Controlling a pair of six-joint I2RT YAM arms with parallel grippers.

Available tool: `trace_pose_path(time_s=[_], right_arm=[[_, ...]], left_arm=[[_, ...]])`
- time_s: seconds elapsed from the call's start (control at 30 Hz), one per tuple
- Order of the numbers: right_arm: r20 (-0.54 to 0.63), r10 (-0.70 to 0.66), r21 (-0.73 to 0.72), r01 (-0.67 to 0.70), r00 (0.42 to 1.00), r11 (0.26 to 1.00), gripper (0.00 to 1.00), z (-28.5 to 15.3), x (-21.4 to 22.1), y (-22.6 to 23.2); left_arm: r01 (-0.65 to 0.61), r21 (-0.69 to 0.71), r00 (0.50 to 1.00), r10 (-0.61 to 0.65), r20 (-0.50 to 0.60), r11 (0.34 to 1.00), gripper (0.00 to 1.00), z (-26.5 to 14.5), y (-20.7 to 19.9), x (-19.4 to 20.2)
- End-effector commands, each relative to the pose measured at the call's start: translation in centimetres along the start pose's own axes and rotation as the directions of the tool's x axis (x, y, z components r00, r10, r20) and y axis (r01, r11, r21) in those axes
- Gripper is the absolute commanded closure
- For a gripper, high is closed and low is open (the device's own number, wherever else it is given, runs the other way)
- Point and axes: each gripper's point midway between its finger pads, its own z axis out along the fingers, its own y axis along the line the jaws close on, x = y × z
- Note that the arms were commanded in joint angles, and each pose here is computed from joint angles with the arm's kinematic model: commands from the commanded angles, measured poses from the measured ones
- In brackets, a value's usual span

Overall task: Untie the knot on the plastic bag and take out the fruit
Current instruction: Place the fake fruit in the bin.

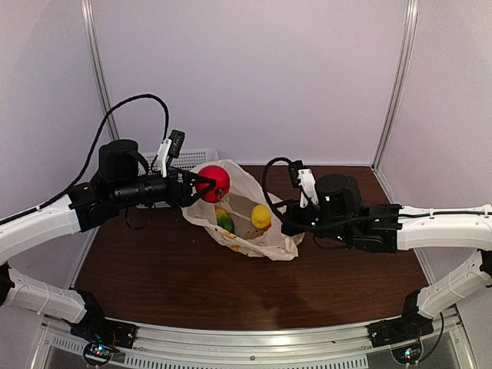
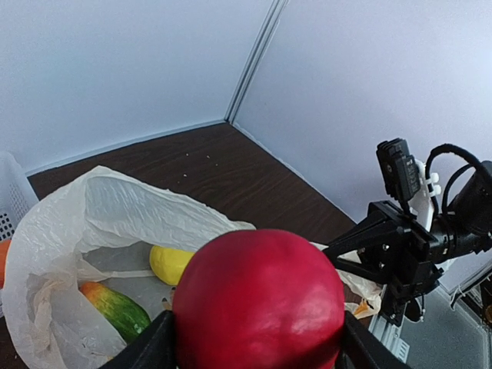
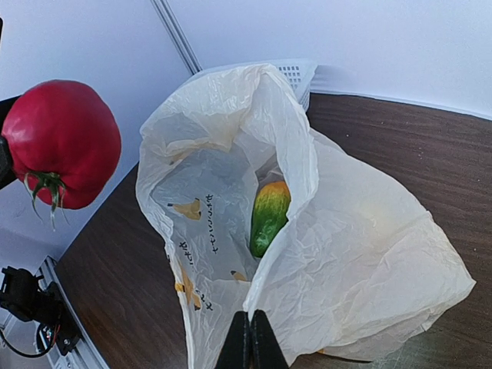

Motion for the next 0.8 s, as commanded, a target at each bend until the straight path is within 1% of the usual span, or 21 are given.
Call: trace_pose_path(time_s=[0.0,0.1,0.23,0.3,0.4,0.47,0.53,0.67,0.77], right_arm=[[-0.016,-0.001,-0.01,0.001,1.0,1.0,1.0,0.0,0.8,0.1],[-0.013,-0.004,-0.016,0.004,1.0,1.0,1.0,-0.3,0.6,0.3],[-0.006,-0.011,-0.02,0.011,1.0,1.0,1.0,-0.9,0.4,0.3],[-0.001,-0.013,-0.013,0.013,1.0,1.0,1.0,-1.2,0.3,0.1],[0.006,-0.012,-0.006,0.012,1.0,1.0,1.0,-1.4,0.2,-0.1],[0.006,-0.015,-0.004,0.015,1.0,1.0,1.0,-1.3,0.3,-0.2],[0.006,-0.015,-0.002,0.015,1.0,1.0,1.0,-1.3,0.3,-0.2],[-0.004,-0.022,0.014,0.022,1.0,1.0,1.0,-1.2,0.5,-0.5],[-0.011,-0.025,0.02,0.025,1.0,0.999,1.0,-1.1,0.7,-0.6]], left_arm=[[0.014,-0.028,1.0,-0.014,0.016,0.999,0.5,-0.7,0.3,-1.8],[0.032,-0.085,0.999,-0.029,0.033,0.996,0.5,-1.2,2.3,-2.9],[0.045,-0.17,0.998,-0.036,0.057,0.984,0.49,-2.0,5.9,-4.7],[0.07,-0.238,0.996,-0.054,0.069,0.969,0.49,-2.7,8.7,-5.4],[0.113,-0.306,0.991,-0.087,0.098,0.945,0.49,-3.3,12.7,-6.0],[0.139,-0.357,0.989,-0.109,0.101,0.924,0.49,-3.4,15.5,-6.0],[0.165,-0.43,0.986,-0.138,0.093,0.888,0.49,-3.4,18.7,-5.5],[0.141,-0.554,0.99,-0.118,0.076,0.821,0.49,-3.3,23.2,-5.2],[0.135,-0.6,0.99,-0.135,0.046,0.788,0.49,-2.3,26.1,-4.6]])
